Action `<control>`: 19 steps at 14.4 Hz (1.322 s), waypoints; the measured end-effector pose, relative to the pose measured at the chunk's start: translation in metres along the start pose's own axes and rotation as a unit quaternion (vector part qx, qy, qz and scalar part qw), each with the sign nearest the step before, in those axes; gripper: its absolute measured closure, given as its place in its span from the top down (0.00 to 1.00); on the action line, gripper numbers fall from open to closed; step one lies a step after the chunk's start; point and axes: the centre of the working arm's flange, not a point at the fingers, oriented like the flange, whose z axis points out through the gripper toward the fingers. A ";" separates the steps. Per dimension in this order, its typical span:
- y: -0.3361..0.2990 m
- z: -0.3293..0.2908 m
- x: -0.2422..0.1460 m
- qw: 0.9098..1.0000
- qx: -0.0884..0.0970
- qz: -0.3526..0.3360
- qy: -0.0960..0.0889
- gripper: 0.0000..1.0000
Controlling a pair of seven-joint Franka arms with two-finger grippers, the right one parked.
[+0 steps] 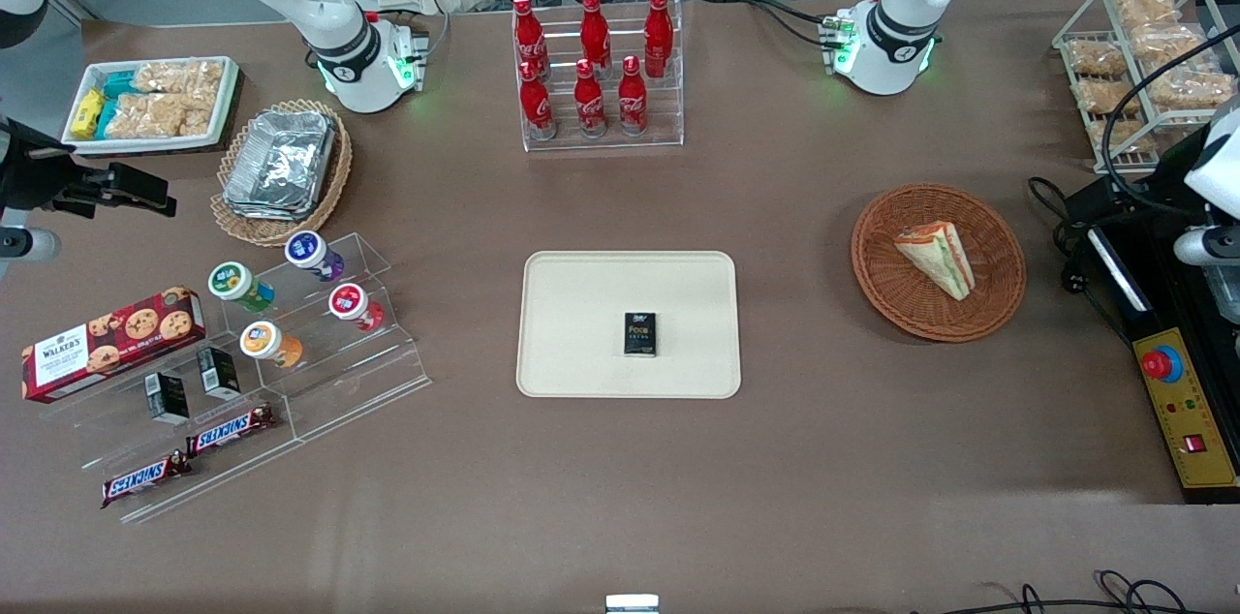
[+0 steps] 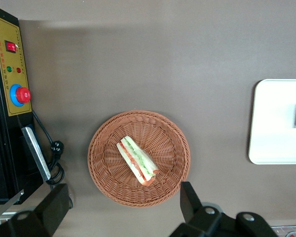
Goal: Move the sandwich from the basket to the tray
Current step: 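Move the left gripper down over the wrapped sandwich in the wicker basket, then close the left gripper on the sandwich and lift it from the basket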
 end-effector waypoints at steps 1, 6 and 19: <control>0.000 0.001 0.001 1.000 0.000 -0.001 -0.001 1.00; 0.001 0.009 -0.001 0.999 0.000 -0.027 -0.022 1.00; 0.028 0.229 -0.065 0.933 0.052 -0.356 -0.021 1.00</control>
